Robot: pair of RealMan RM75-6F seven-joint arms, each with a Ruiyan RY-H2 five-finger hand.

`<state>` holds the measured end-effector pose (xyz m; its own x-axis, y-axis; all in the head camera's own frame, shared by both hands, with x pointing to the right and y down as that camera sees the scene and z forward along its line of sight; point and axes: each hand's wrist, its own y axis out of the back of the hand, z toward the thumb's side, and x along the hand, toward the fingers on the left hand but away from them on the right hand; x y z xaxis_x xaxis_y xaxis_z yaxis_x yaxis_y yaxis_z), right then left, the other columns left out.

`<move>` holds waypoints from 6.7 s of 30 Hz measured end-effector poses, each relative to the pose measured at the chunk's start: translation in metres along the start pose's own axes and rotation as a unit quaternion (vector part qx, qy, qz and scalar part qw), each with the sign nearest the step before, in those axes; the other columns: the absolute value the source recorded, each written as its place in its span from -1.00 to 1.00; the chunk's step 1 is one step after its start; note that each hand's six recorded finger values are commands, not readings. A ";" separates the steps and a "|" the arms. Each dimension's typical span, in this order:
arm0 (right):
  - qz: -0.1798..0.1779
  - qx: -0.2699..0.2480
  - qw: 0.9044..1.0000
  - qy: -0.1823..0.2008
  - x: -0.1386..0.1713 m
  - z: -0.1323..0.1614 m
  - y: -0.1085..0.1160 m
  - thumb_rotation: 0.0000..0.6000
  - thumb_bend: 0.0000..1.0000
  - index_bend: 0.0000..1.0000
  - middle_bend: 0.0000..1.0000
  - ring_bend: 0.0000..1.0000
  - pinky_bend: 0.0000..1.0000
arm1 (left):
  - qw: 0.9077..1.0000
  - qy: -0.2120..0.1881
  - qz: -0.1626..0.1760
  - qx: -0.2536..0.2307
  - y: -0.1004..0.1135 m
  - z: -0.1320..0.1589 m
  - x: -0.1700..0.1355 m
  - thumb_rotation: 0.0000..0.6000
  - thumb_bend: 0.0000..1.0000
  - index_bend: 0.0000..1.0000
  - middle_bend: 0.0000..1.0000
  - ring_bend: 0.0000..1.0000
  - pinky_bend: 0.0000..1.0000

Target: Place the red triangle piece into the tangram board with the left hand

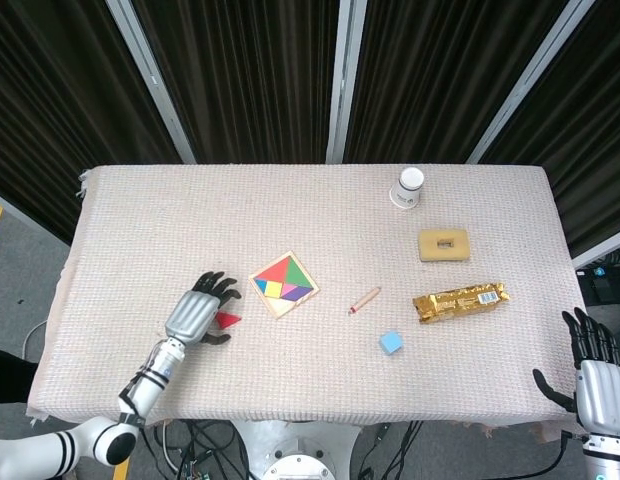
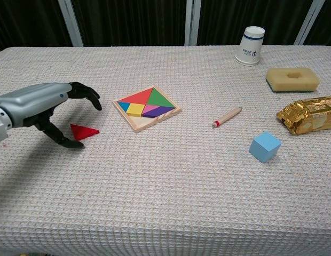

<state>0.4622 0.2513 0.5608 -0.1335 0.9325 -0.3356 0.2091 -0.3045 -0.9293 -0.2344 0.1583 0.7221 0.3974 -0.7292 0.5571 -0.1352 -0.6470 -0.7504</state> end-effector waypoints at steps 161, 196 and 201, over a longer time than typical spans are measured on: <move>-0.016 -0.017 0.999 -0.042 0.002 -0.034 0.007 1.00 -0.71 -1.00 -1.00 -1.00 -0.96 | 0.999 0.033 -0.028 -0.017 0.027 0.079 0.074 1.00 -0.48 -0.26 -0.73 -0.96 -0.89; -0.012 -0.019 0.999 -0.044 0.001 -0.037 0.003 1.00 -0.71 -1.00 -1.00 -1.00 -0.96 | 0.996 0.031 -0.080 -0.014 0.012 0.075 0.070 1.00 -0.35 -0.11 -0.77 -1.00 -0.91; -0.016 -0.019 0.999 -0.045 0.002 -0.037 0.006 1.00 -0.71 -1.00 -1.00 -1.00 -0.96 | 0.998 0.035 -0.055 -0.021 0.025 0.071 0.067 1.00 -0.35 -0.19 -0.77 -1.00 -0.91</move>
<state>0.4994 0.2582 0.5607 -0.2262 0.9202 -0.3194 0.2401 -0.2651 -0.9339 -0.1469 0.1091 0.7158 0.3482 -0.6661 0.6596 -0.1327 -0.7316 -0.6687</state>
